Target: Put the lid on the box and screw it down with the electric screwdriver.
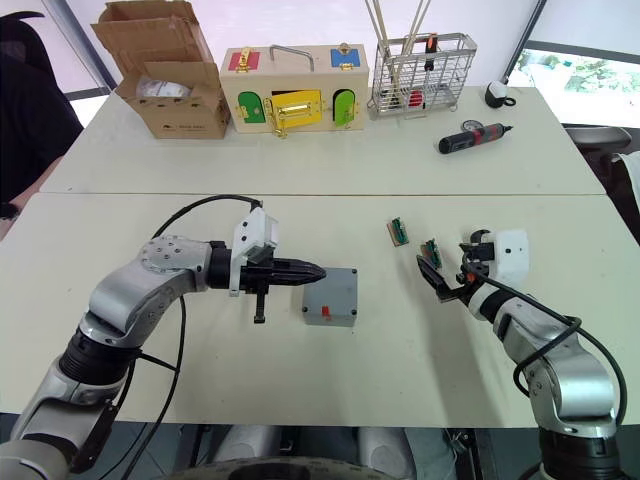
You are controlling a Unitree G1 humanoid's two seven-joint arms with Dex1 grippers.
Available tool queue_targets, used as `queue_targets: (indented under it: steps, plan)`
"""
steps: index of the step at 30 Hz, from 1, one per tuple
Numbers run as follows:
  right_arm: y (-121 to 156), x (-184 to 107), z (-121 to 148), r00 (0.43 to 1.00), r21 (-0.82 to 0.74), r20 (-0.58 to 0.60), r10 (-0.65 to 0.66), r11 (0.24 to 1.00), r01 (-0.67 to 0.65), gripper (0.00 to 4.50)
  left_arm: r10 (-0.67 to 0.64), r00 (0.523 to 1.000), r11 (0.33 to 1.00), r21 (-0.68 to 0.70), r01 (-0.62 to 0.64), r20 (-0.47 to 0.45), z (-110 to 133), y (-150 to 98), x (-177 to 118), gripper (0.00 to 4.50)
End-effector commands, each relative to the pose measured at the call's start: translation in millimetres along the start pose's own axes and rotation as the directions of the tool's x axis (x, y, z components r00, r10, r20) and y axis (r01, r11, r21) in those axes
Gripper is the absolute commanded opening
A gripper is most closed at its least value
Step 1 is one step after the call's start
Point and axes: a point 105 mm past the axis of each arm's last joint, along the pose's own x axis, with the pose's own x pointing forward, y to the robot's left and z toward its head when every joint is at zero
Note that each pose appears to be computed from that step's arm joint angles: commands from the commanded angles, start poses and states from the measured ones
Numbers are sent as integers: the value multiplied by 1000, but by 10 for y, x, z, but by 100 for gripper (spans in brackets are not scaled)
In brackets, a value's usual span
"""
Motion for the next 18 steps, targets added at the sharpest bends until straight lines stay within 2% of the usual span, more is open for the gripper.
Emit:
queue_targets:
  steps: [1, 2, 3, 9, 18]
  plan:
    - [-26, 76, 73, 999, -16, 51, -18, 1000, 19, 448, -4, 1000, 1000, 23, 3, 17, 53, -21, -8, 0]
    - [-23, 97, 73, 998, -16, 55, -19, 1000, 20, 448, -2, 1000, 1000, 22, 1, 16, 49, -18, -12, 0]
    - [-19, 111, 78, 998, -16, 61, -17, 1000, 18, 401, 0, 1000, 1000, 21, -1, 16, 48, -16, -14, 0]
    - [-29, 152, 38, 998, -19, 58, -21, 1000, 23, 232, 10, 1000, 1000, 16, -10, 8, 27, -16, -21, 0]
    - [-45, 168, -19, 998, -20, 55, -37, 999, 38, 232, 20, 1000, 1000, 12, -20, 6, 17, -17, -27, 0]
